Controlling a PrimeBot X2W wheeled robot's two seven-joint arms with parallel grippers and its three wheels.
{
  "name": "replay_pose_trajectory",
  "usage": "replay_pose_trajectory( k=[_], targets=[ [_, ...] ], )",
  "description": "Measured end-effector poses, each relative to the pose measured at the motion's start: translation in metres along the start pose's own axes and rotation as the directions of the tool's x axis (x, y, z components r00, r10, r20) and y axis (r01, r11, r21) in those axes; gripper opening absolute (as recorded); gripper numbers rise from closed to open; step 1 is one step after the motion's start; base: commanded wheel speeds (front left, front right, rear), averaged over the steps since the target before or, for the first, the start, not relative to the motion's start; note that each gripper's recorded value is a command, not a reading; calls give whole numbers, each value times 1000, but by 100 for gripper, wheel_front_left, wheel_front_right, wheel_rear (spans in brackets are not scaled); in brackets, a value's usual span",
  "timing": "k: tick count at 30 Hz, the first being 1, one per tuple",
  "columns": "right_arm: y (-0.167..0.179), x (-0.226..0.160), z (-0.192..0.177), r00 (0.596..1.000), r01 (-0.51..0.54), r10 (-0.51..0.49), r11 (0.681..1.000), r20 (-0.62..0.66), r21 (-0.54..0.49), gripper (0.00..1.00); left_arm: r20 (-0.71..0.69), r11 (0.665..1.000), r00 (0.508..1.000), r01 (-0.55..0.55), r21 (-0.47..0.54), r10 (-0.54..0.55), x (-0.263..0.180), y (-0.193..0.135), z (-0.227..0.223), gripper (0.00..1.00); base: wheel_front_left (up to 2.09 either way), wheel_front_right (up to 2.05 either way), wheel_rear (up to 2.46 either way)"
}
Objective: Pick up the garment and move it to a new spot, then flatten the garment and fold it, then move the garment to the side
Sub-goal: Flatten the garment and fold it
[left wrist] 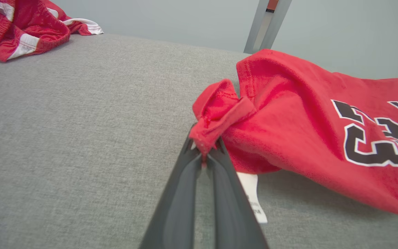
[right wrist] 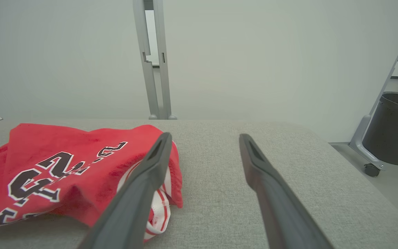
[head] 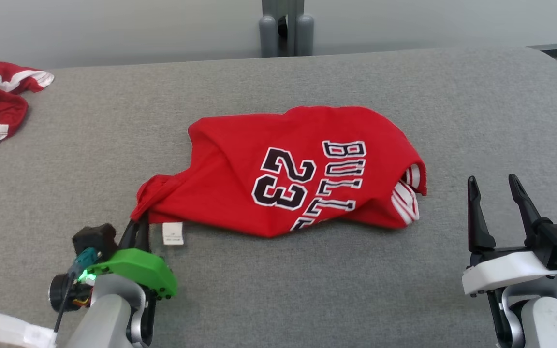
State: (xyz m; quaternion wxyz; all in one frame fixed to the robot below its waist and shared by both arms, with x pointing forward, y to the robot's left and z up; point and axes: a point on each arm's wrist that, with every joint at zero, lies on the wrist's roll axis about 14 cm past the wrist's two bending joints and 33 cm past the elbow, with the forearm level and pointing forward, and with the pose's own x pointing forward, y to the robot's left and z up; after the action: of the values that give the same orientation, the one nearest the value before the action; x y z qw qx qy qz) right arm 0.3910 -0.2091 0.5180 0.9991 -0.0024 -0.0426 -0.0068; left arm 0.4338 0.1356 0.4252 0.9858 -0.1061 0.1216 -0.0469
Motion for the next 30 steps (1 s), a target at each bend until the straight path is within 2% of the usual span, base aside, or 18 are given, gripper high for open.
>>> replay_pose_trajectory(
  k=[4, 8, 14, 15, 16, 17, 18, 30],
  targets=[
    [13, 6, -1, 999, -35, 35, 999, 2, 9, 100, 1, 990, 990, -138, -37, 138, -24, 44, -5, 0, 0, 0, 0],
    [21, 11, -4, 998, -60, 60, 998, -6, 12, 100, -10, 965, 968, -251, -71, 251, -43, 77, -12, 0, 0, 0, 0],
    [23, 13, -13, 997, -65, 65, 998, -36, 0, 100, -27, 943, 948, -320, -90, 318, -55, 98, -20, 0, 0, 0, 0],
    [22, 13, -14, 997, -63, 63, 998, -40, 0, 100, -26, 943, 947, -321, -92, 319, -56, 98, -20, 9, 0, 0, 0],
    [21, 13, -15, 997, -61, 61, 998, -43, 0, 100, -23, 942, 947, -321, -95, 320, -56, 98, -19, 36, 0, 0, 0],
    [21, 12, -16, 997, -60, 60, 998, -45, -1, 100, -15, 943, 948, -318, -100, 318, -55, 97, -17, 81, 0, 0, 0],
    [20, 12, -17, 997, -58, 58, 998, -48, 0, 100, -8, 943, 948, -317, -104, 318, -55, 96, -15, 100, 0, 0, 0],
    [17, 7, -18, 998, -47, 47, 999, -52, 7, 100, 180, 968, 951, -242, -67, 250, -52, 80, 41, 100, 0, 0, 0]
  ],
)
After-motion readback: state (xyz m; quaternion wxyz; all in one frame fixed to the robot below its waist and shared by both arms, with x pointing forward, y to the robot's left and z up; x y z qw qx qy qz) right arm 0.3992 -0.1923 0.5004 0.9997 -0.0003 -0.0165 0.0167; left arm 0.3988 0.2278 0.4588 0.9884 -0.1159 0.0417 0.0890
